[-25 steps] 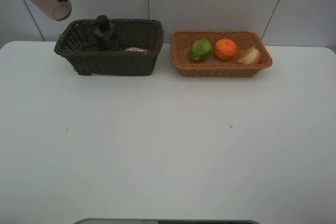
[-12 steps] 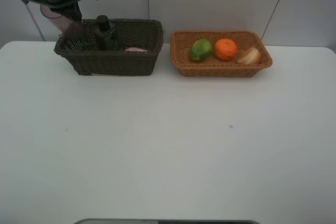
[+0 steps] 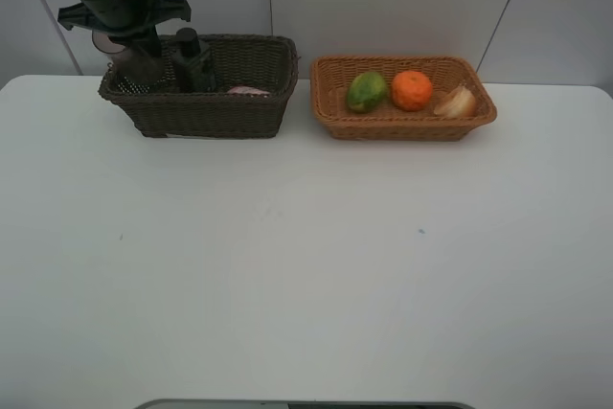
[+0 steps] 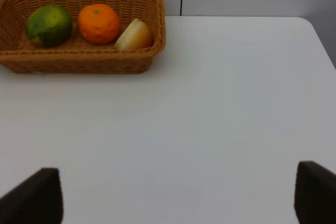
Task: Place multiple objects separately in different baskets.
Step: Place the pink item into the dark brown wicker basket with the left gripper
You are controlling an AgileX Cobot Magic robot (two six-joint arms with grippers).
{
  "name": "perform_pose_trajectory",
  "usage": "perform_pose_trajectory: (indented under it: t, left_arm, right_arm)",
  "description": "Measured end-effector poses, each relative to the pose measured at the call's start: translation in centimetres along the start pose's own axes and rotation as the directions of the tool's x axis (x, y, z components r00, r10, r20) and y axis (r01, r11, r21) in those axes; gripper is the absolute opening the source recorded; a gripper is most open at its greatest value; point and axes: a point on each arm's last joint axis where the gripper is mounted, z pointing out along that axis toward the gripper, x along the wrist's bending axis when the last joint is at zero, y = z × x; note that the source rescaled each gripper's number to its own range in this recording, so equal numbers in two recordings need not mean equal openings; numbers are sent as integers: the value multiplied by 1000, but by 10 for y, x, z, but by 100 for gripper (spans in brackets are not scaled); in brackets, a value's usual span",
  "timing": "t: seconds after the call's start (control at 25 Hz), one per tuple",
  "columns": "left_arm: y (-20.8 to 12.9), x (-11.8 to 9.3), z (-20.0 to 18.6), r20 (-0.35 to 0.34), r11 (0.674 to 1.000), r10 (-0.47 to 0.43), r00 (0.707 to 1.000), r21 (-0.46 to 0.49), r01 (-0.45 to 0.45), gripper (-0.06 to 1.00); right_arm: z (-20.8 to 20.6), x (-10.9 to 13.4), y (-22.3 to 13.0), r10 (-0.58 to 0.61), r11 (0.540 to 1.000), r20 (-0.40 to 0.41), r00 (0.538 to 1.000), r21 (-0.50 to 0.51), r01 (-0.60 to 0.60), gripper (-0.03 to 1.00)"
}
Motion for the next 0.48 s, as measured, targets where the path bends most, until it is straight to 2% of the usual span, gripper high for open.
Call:
perform_pose_trajectory:
  t: [0.36, 0.48]
  left_arm:
    - [-5, 1, 14, -4, 999, 43, 999, 31, -42, 3]
    - [-5, 1, 14, -4, 998, 54, 999, 31, -54, 18]
  right_arm:
    - [0, 0, 0, 0, 1000, 0, 1000, 0, 0, 88]
    - [0, 0, 0, 0, 1000, 0, 1000, 0, 0, 88]
